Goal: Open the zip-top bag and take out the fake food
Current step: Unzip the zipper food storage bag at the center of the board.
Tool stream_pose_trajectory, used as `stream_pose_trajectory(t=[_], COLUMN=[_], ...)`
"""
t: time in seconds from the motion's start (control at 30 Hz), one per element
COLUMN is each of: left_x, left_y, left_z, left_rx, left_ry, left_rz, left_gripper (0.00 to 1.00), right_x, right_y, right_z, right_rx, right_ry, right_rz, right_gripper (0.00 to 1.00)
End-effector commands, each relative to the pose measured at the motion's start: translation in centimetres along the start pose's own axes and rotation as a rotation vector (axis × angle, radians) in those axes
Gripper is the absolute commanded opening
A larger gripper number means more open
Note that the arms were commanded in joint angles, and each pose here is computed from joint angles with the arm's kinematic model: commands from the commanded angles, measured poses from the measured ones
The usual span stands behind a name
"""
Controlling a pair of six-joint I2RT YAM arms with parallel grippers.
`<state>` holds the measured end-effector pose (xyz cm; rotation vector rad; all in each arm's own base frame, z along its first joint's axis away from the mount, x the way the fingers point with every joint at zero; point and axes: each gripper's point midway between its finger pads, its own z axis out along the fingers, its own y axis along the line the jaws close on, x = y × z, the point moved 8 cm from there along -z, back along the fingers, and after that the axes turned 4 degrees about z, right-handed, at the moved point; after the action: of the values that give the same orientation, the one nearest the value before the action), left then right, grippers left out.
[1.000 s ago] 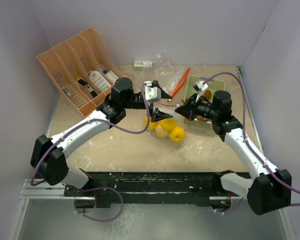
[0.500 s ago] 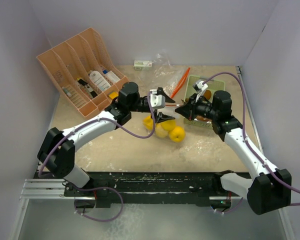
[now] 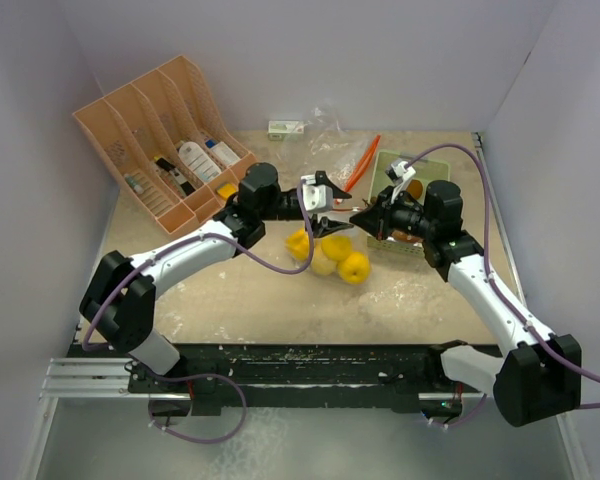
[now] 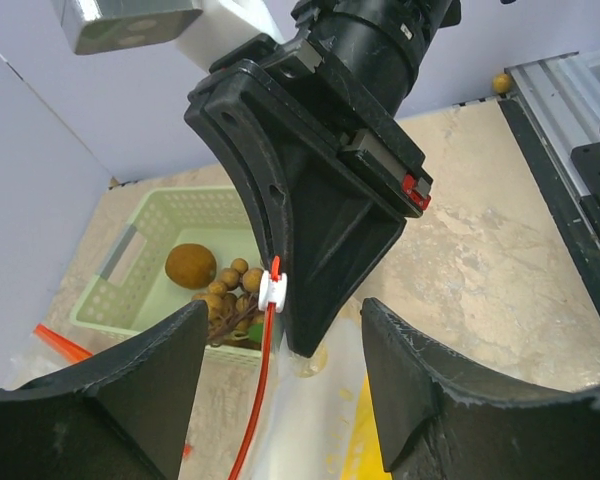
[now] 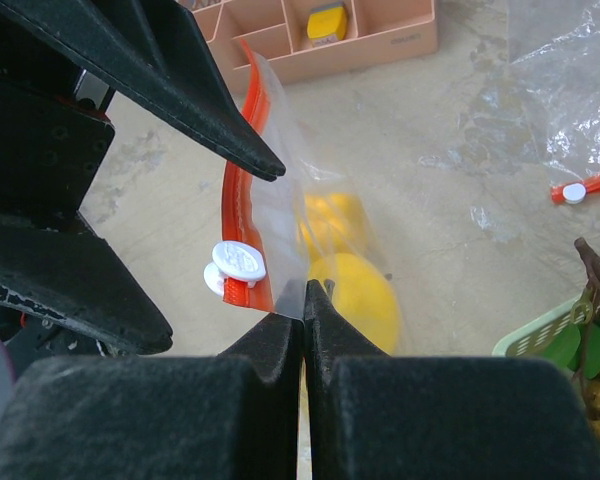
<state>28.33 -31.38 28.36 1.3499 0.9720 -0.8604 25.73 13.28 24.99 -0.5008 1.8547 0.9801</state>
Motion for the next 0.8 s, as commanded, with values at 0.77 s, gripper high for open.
stream_pose_trajectory(t=[0.77], left_x=[-2.78], left_y=[1.65], left_z=[1.12], left_rx=[0.006], left_ry=[-0.114], left_rz=[0.056], left_gripper=[0.42], right_x=[-0.47], right_y=[0.66], right_z=[-0.15], right_rx=[-0.028], right_ry=[-0.03], right_rz=[-0.021], right_gripper=[0.0])
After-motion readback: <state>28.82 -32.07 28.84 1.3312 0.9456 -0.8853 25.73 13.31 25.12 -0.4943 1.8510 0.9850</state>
